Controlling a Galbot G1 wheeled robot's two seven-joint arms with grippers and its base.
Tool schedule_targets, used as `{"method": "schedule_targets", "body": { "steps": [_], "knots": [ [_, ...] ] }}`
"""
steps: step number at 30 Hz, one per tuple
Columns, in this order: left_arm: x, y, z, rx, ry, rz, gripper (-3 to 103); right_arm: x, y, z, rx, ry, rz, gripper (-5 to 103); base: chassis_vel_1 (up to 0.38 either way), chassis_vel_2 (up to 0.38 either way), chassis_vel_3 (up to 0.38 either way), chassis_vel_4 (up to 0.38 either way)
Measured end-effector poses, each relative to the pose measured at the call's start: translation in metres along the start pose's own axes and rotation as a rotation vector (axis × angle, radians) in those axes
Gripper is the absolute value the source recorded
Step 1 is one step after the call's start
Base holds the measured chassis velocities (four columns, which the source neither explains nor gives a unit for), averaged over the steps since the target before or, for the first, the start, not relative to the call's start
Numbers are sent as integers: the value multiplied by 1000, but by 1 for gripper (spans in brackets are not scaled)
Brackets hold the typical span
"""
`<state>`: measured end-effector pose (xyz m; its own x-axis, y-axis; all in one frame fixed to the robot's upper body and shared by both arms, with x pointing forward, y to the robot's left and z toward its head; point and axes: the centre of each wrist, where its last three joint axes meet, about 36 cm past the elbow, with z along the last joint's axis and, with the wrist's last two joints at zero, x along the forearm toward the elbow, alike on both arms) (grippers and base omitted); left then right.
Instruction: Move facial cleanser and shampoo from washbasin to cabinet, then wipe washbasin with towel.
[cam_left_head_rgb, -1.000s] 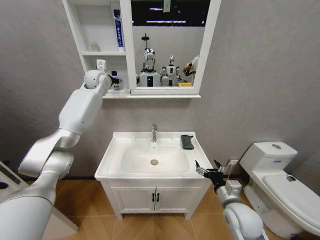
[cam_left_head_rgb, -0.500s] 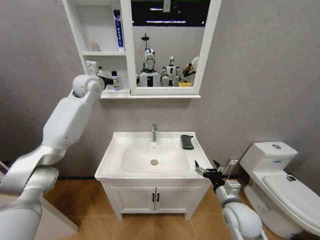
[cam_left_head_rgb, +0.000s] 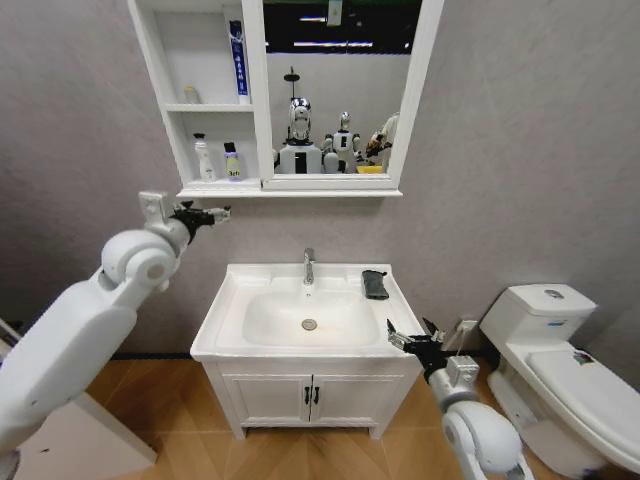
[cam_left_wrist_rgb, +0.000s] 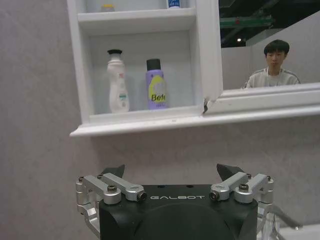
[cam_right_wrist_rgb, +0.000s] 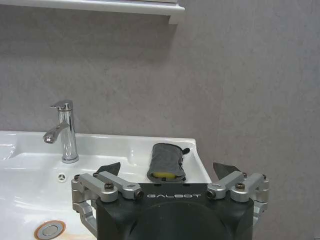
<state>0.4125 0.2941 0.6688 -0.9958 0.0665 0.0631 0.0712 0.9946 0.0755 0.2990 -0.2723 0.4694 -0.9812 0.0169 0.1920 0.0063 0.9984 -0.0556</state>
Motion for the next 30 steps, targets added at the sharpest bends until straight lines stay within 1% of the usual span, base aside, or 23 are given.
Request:
{"method": "schedule_targets", "body": {
  "steps": [2,3,5,6,7,9,11,13,14,15,16,18,19,21,22,23,26,27,28,29,30],
  "knots": [
    [41,1,34,12,12,-11,100,0,0,-2,-2,-6,-7,100,0,0,0,0],
    [41,1,34,12,12,-11,100,0,0,-2,-2,-6,-7,100,0,0,0,0],
    [77,9,63,31,35,-59,100,-1,0,-3,-4,-11,-16,100,0,0,0,0],
    [90,10,75,42,54,-78,100,-1,1,-4,-6,-12,-23,100,0,0,0,0],
    [90,10,75,42,54,-78,100,-1,1,-4,-6,-12,-23,100,0,0,0,0],
    [113,8,96,53,107,-118,100,-2,4,-4,-9,-12,-37,100,0,0,0,0],
    [118,7,100,50,114,-129,100,-1,7,-5,-10,-13,-44,100,0,0,0,0],
    [121,6,101,48,108,-134,100,0,8,-5,-12,-14,-47,100,0,0,0,0],
    [125,2,101,44,96,-128,100,4,9,-5,-14,-12,-46,100,0,0,0,0],
    [148,-8,112,48,54,-120,100,6,8,-6,-14,-13,-41,100,0,0,0,0],
    [148,-8,112,48,54,-120,100,6,8,-6,-14,-13,-41,100,0,0,0,0],
    [170,-7,131,27,33,-121,100,5,8,-8,-14,-19,-40,100,0,0,0,0],
    [170,-7,131,27,33,-121,100,5,8,-8,-14,-19,-40,100,0,0,0,0],
    [185,-6,143,24,-1,-107,100,4,8,-9,-15,-25,-40,100,0,0,0,0],
    [190,-6,147,20,-23,-94,100,4,8,-9,-17,-28,-40,100,0,0,0,0],
    [190,-6,147,20,-23,-94,100,4,8,-9,-17,-28,-40,100,0,0,0,0],
    [199,-7,154,21,-83,-42,100,3,7,-12,-20,-36,-38,100,0,0,0,0],
    [199,-7,154,21,-83,-42,100,3,7,-12,-20,-36,-38,100,0,0,0,0],
    [201,-10,157,23,-101,-20,100,3,5,-13,-20,-40,-36,100,0,0,0,0],
    [204,-12,160,28,-105,-5,100,3,4,-14,-20,-40,-33,100,0,0,0,0],
    [204,-12,160,28,-105,-5,100,3,4,-14,-20,-40,-33,100,0,0,0,0]
  ]
}}
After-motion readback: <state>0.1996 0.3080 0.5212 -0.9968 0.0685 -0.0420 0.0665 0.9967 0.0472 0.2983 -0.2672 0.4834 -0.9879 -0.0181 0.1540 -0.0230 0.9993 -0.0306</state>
